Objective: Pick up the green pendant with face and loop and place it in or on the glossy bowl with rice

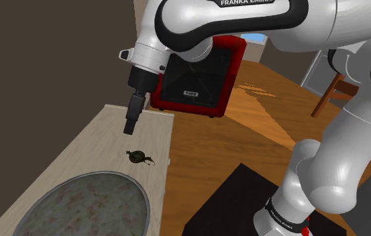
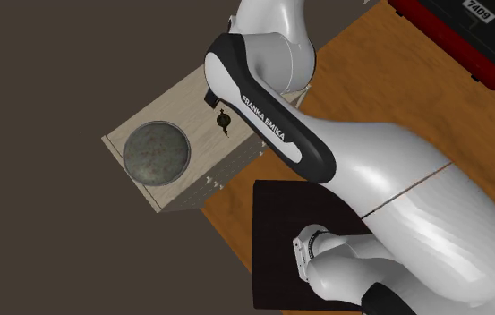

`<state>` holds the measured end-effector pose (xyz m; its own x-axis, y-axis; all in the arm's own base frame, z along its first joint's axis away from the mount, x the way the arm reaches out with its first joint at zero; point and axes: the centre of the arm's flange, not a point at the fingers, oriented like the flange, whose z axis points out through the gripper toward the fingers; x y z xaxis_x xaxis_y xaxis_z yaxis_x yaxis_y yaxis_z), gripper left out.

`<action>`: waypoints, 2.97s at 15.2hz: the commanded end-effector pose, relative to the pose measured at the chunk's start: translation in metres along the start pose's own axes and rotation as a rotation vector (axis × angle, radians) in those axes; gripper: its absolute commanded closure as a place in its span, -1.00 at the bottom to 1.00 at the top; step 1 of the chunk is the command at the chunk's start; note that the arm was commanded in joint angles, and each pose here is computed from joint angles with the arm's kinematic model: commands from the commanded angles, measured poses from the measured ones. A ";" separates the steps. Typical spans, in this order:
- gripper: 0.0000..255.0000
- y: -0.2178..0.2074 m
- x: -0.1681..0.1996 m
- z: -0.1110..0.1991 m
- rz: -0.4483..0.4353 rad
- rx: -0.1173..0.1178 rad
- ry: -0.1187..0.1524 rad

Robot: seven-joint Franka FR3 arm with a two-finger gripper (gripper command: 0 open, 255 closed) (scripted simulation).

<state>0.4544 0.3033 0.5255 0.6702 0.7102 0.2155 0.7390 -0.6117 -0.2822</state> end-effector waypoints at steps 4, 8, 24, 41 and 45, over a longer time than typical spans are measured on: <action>-1.00 -0.001 0.002 0.026 -0.004 0.003 0.000; -1.00 -0.001 0.002 0.035 -0.004 0.003 0.000; -1.00 -0.001 0.002 0.035 -0.004 0.003 0.000; -1.00 -0.056 -0.031 0.074 0.161 -0.262 -0.113; 1.00 -0.056 -0.031 0.074 0.161 -0.262 -0.113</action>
<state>0.3876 0.3406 0.4665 0.7789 0.6218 0.0814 0.6262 -0.7781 -0.0493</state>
